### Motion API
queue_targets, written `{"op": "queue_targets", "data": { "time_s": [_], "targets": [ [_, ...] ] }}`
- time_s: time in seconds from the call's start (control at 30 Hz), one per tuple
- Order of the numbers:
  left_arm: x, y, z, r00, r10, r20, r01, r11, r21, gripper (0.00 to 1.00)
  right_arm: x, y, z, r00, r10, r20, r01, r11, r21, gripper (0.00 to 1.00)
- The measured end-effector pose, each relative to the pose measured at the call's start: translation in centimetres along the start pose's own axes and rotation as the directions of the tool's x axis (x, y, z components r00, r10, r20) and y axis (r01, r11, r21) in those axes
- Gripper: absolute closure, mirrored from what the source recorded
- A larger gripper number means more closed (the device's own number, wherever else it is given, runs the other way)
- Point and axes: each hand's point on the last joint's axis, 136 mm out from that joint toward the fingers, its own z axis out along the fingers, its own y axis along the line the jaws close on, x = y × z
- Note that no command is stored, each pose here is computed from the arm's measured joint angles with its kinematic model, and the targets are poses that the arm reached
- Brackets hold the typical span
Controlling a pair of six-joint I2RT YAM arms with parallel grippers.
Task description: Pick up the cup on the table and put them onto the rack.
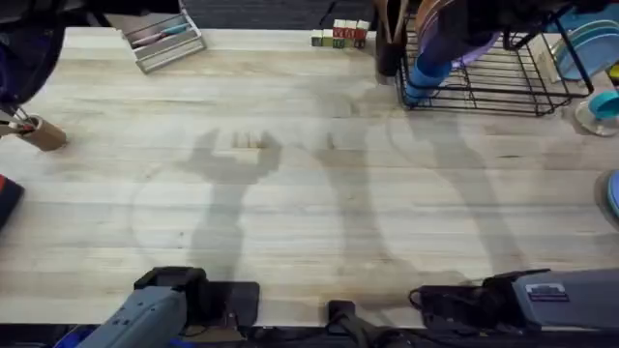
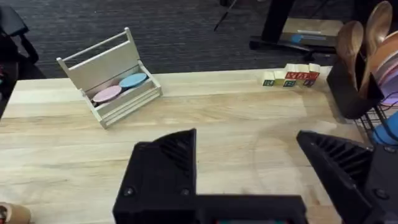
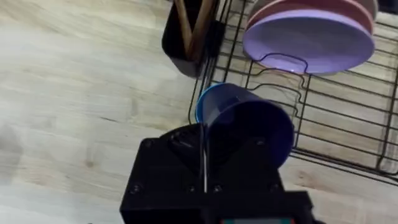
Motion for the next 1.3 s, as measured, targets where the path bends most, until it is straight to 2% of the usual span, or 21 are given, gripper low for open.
{"op": "queue_targets", "data": {
  "time_s": [0.7,0.73,1.0,1.3],
  "targets": [
    [0.0,0.0,0.0,1.0,0.0,0.0,0.0,1.0,0.0,0.007,2.1,-0.4,4.2,0.994,-0.002,-0.111,0.006,1.0,0.029,0.971],
    [0.0,0.0,0.0,1.0,0.0,0.0,0.0,1.0,0.0,0.007,3.0,-0.3,4.9,0.989,-0.004,-0.147,0.008,1.0,0.026,0.971],
    [0.0,0.0,0.0,1.0,0.0,0.0,0.0,1.0,0.0,0.007,3.2,-0.3,5.2,0.988,-0.001,-0.156,0.005,1.0,0.022,0.971],
    [0.0,0.0,0.0,1.0,0.0,0.0,0.0,1.0,0.0,0.007,3.1,0.7,5.2,0.988,0.005,-0.152,-0.01,0.999,-0.033,0.965]
  ]
}}
